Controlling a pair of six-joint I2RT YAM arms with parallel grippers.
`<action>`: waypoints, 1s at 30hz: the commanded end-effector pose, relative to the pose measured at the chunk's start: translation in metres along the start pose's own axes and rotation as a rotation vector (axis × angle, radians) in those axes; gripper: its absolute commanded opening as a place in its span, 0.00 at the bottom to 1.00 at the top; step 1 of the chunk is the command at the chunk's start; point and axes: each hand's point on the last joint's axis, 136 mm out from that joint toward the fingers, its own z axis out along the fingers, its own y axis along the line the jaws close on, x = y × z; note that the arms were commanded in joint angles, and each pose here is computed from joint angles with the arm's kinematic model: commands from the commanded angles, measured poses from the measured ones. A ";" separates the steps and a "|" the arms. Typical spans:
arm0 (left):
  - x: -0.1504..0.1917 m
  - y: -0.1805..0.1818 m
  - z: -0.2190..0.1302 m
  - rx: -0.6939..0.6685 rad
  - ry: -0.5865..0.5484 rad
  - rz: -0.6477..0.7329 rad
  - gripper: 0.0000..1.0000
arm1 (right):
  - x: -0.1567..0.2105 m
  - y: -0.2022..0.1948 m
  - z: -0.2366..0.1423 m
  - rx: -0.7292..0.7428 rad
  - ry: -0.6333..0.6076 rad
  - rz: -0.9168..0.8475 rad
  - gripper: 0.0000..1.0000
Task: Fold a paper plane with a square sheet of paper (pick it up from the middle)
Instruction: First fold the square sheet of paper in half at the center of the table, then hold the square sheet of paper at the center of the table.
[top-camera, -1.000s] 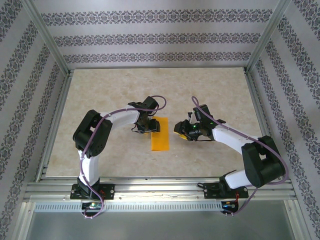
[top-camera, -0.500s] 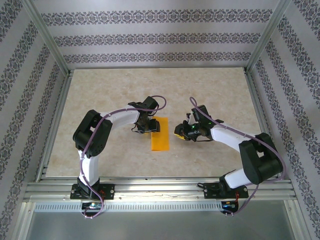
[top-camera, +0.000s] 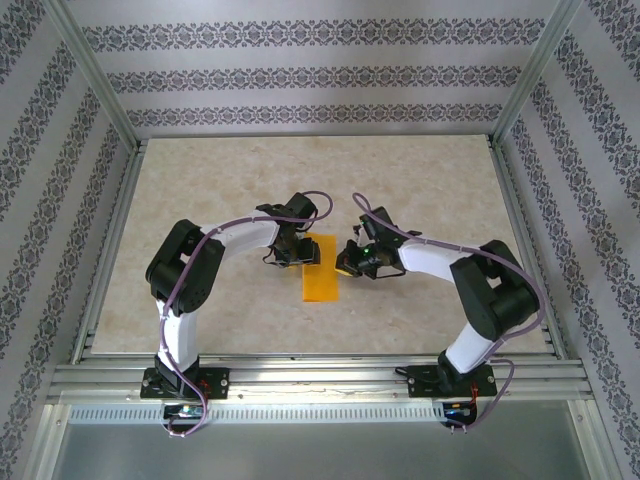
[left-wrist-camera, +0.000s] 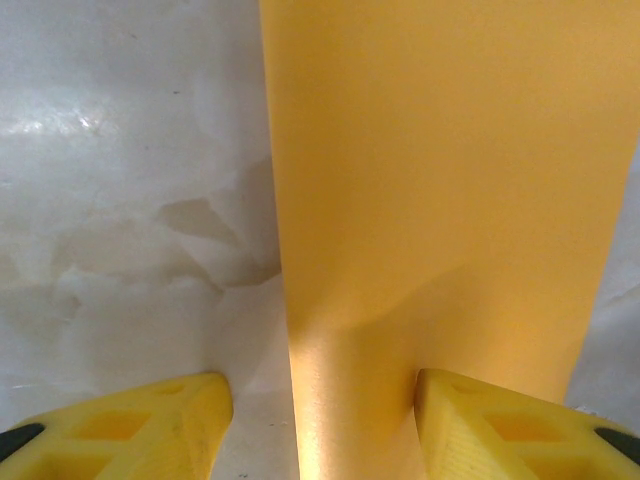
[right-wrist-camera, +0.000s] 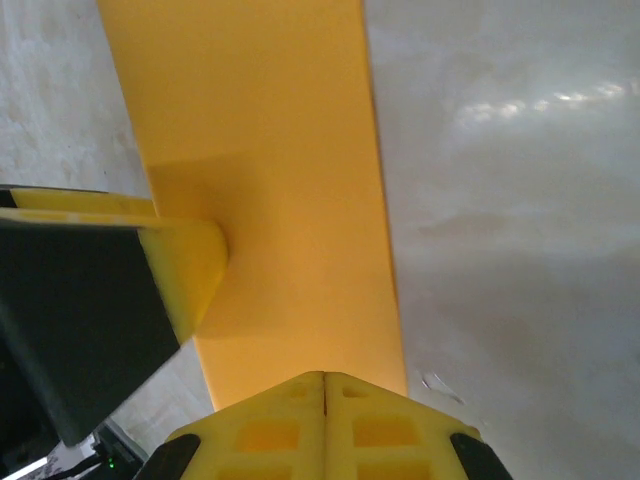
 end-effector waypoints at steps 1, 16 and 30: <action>0.014 0.030 0.036 -0.093 0.059 -0.026 0.56 | -0.011 0.008 0.007 0.008 -0.029 -0.045 0.00; 0.014 0.029 0.037 -0.089 0.064 -0.032 0.56 | -0.013 0.006 0.035 0.044 0.021 -0.051 0.00; 0.006 0.011 0.012 -0.015 0.014 -0.025 0.58 | 0.008 -0.058 0.042 0.236 0.082 -0.083 0.00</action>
